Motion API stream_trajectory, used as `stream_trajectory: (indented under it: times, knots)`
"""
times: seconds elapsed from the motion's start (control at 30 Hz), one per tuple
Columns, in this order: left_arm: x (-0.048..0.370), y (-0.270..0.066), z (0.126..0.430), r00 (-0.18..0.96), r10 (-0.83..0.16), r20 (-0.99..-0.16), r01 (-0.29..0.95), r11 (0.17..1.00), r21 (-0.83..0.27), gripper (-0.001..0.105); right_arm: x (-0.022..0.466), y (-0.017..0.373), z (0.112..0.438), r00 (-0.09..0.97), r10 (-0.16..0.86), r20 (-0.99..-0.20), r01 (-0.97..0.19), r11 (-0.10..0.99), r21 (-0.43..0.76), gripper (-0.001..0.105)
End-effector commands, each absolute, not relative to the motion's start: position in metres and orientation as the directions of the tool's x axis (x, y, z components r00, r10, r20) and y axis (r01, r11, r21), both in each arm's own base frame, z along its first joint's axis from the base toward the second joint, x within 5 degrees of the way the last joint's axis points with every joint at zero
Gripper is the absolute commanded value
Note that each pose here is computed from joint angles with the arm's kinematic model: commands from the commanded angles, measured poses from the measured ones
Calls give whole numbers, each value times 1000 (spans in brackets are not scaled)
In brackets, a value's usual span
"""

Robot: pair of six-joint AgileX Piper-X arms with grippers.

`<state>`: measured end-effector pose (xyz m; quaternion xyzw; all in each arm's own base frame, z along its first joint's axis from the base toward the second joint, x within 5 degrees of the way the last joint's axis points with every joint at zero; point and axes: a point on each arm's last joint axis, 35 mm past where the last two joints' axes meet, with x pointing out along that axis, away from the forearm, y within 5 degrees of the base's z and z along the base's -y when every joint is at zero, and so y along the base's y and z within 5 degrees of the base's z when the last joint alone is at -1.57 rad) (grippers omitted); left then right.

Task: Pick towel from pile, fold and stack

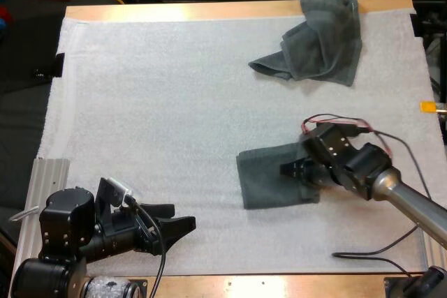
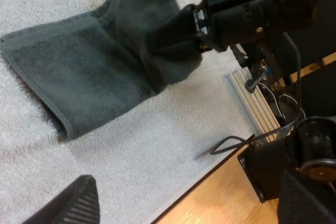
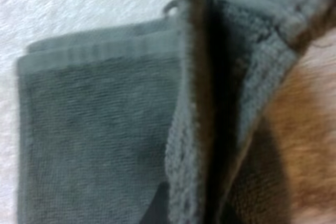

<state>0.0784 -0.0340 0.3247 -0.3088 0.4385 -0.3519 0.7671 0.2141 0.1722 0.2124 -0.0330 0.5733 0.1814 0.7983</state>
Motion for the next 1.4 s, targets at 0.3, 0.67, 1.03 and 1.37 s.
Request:
stream_trajectory:
  times: [0.3, 0.67, 1.03, 1.37]
  knots:
    - [76, -35, 327, 337, -842, -421, 287, 518, -806, 68, 219, 202, 186, 176, 373, -911, -344, 890, 298, 2]
    - [76, -35, 327, 335, -844, -419, 288, 515, -807, 68, 226, 214, 163, 168, 374, -912, -317, 896, 310, 2]
    - [76, -35, 327, 335, -844, -419, 288, 515, -807, 68, 228, 219, 148, 101, 417, -903, -304, 877, 371, 27]
    - [76, -35, 327, 335, -844, -419, 288, 515, -807, 68, 230, 228, 153, 47, 550, -834, -341, 793, 504, 55]
